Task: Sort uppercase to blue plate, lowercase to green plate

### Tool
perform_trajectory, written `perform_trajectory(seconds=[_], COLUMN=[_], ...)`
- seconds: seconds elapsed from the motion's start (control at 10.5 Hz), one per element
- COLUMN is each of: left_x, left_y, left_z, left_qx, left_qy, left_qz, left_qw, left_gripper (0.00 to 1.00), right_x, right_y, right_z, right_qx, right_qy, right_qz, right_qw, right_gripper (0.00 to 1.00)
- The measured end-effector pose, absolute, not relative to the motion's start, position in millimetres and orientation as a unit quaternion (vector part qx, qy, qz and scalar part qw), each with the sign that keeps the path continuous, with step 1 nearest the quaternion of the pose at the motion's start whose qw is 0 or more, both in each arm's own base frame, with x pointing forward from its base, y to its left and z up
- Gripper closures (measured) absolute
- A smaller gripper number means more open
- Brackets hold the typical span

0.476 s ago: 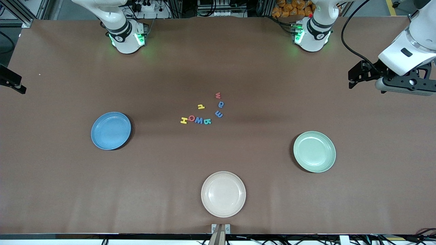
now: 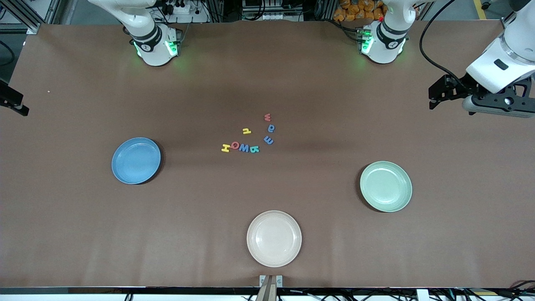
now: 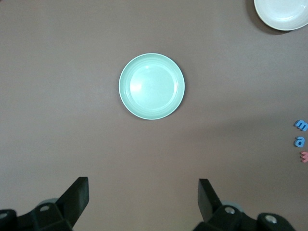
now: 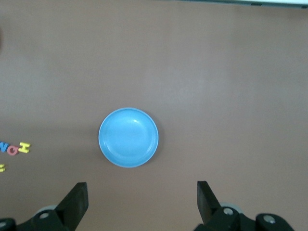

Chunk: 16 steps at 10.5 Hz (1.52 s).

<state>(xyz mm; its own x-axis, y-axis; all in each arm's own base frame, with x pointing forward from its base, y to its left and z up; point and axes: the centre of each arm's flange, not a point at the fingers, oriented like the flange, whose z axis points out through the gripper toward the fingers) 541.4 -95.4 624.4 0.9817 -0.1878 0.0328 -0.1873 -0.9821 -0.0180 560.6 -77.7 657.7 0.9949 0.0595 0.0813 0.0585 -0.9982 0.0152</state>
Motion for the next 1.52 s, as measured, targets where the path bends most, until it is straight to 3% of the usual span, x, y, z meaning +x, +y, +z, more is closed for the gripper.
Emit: perform_trajectory(seconds=[0.57, 1.05, 1.52], left_x=[556.1, 580.3, 518.2], left_y=[-100.5, -224.5, -404.0], left_z=[595.9, 500.7, 428.6], left_qx=[-0.995, -0.985, -0.977], left_qy=[0.098, 0.157, 0.209], left_qz=[0.004, 0.023, 0.018], left_qw=[-0.007, -0.065, -0.047], left_gripper=[0.00, 0.00, 0.00], right_x=[564.6, 565.0, 573.8], right_y=[-71.8, -59.7, 34.4], right_z=[647.4, 617.9, 552.3], right_qx=[0.999, 0.999, 1.000], right_qy=[0.035, 0.041, -0.001], right_qz=[0.030, -0.006, -0.020], right_qw=[0.005, -0.002, -0.004], right_gripper=[0.00, 0.00, 0.00])
